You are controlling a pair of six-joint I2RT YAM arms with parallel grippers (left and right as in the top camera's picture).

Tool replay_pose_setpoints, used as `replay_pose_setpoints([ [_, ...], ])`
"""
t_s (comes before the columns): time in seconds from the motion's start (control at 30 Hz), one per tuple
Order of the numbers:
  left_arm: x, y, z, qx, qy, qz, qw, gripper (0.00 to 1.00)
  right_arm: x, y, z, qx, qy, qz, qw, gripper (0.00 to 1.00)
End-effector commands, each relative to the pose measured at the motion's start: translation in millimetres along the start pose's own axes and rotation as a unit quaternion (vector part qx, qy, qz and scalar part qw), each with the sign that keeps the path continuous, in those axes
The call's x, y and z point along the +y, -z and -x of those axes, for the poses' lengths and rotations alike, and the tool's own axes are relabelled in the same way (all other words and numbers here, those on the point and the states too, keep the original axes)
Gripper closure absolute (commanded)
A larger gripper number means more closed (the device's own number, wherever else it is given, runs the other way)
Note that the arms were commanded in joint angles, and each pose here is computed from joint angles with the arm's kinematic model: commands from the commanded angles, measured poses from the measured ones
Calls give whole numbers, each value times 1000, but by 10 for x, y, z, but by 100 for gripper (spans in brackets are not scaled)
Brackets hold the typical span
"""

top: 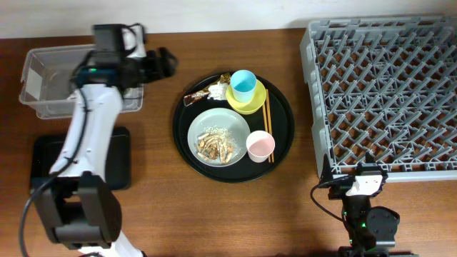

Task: Sort waste into correct bins and load items into the dishwasher rack
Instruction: 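Carry the tissue left and release it into the clear bin, then return the left gripper to the tray and grasp remaining tissue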

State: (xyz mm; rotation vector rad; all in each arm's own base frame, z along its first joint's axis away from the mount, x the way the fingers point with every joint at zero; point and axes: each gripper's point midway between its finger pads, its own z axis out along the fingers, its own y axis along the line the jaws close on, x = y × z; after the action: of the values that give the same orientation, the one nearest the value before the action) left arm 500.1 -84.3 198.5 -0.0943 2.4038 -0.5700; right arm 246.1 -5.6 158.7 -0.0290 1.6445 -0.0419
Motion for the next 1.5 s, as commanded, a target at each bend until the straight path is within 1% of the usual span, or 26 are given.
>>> replay_pose_setpoints([
  [0.0, -240, -379, -255, 22, -45, 38, 998, 24, -12, -3, -29, 2, -4, -2, 1000, 2],
  [0.03, -270, -460, -293, 21, -58, 57, 996, 24, -12, -3, -29, 2, -4, -2, 1000, 2],
  [0.07, -331, -554, -336, 19, -87, 68, 994, 25, -12, -3, -29, 2, -4, -2, 1000, 2],
  [0.17, -529, -825, -463, 21, -175, 66, 982, 23, -12, -3, -29, 2, -4, -2, 1000, 2],
  [0.2, -581, -918, -515, 24, -196, 63, 978, 20, -12, -3, -29, 2, -4, -2, 1000, 2],
  [0.27, -593, -1047, -576, 24, -211, 72, 974, 20, -12, -3, -29, 2, -4, -2, 1000, 2],
  [0.47, -358, -1316, -604, 15, -214, 122, 969, 21, -12, -3, -29, 2, -4, -2, 1000, 2],
  [0.5, -326, -1349, -614, 15, -214, 127, 968, 24, -12, -3, -29, 2, -4, -2, 1000, 2],
  [0.6, -268, -1378, -621, 18, -209, 130, 969, 29, -12, -3, -29, 2, -4, -2, 1000, 2],
  [0.7, -261, -1390, -629, 18, -207, 130, 969, 31, -12, -3, -29, 2, -4, -2, 1000, 2],
  [0.77, -251, -1399, -652, 23, -207, 131, 969, 36, -12, -3, -29, 2, -4, -2, 1000, 2],
  [0.9, -265, -1492, -775, 41, -207, 113, 971, 37, -12, -3, -29, 2, -4, -2, 1000, 2],
  [1.03, -169, -1615, -900, 57, -205, 118, 970, 37, -12, -3, -29, 2, -4, -2, 1000, 2],
  [1.3, -156, -1638, -892, 55, -203, 116, 971, 37, -12, -3, -29, 2, -4, -2, 1000, 1],
  [1.43, -279, -1662, -959, 66, -201, 77, 974, 46, -12, -3, -29, 2, -4, -2, 1000, 2],
  [1.47, -297, -1665, -969, 67, -201, 71, 975, 47, -12, -3, -29, 2, -4, -2, 1000, 2],
])
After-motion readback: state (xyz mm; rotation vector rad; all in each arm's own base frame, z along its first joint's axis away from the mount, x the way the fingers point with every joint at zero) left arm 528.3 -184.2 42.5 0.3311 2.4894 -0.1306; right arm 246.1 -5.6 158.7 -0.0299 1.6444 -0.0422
